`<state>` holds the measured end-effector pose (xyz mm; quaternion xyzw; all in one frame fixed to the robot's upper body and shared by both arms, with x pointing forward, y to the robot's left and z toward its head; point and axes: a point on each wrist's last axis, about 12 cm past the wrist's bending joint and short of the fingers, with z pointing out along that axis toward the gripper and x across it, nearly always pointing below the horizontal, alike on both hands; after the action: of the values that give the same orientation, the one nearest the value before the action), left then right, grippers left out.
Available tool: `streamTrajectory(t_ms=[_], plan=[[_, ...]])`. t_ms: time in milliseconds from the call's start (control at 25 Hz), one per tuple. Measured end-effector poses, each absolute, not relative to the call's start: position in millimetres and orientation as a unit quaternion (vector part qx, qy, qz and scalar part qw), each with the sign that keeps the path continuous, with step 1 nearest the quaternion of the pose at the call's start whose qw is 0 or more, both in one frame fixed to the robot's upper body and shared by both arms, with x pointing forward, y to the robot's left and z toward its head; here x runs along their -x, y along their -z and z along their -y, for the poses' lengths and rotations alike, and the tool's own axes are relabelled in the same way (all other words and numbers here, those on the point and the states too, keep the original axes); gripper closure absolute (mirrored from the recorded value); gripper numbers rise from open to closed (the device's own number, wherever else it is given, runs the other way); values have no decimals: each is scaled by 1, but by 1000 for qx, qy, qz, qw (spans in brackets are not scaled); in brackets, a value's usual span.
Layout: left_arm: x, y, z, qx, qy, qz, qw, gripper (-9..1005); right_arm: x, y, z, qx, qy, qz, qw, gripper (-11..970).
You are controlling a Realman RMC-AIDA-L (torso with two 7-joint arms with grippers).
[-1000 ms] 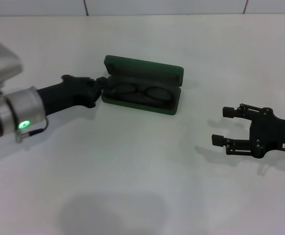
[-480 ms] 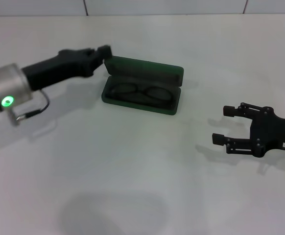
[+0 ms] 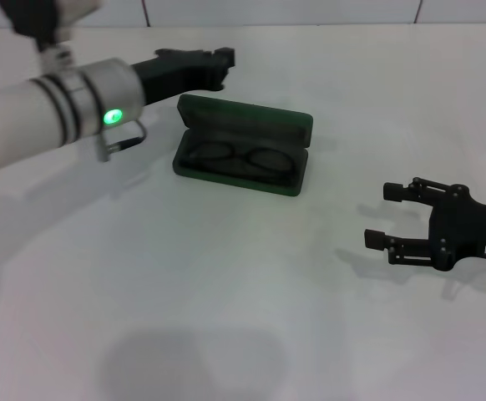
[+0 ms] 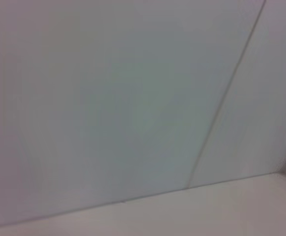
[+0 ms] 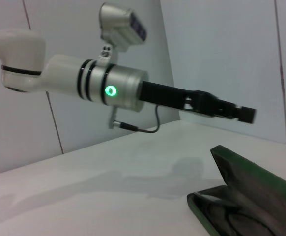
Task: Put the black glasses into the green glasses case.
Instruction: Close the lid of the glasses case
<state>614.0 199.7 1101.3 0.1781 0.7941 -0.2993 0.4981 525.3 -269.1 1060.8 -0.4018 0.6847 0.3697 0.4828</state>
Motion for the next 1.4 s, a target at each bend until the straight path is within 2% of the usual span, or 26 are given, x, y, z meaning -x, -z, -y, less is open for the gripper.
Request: streamTrajectory(t_ms=[240, 360, 760, 1400], plan=[[-622, -1103, -155, -179, 230, -808, 512, 917, -523, -1059, 271, 401, -367, -687, 481, 130], [-626, -1097, -146, -167, 214, -817, 509, 916, -523, -1059, 270, 404, -366, -687, 481, 130], [-630, -1083, -152, -136, 198, -835, 495, 915, -523, -1060, 269, 408, -368, -685, 479, 130], [-606, -1070, -165, -142, 204, -836, 490, 912, -525, -1059, 268, 410, -364, -684, 481, 130]])
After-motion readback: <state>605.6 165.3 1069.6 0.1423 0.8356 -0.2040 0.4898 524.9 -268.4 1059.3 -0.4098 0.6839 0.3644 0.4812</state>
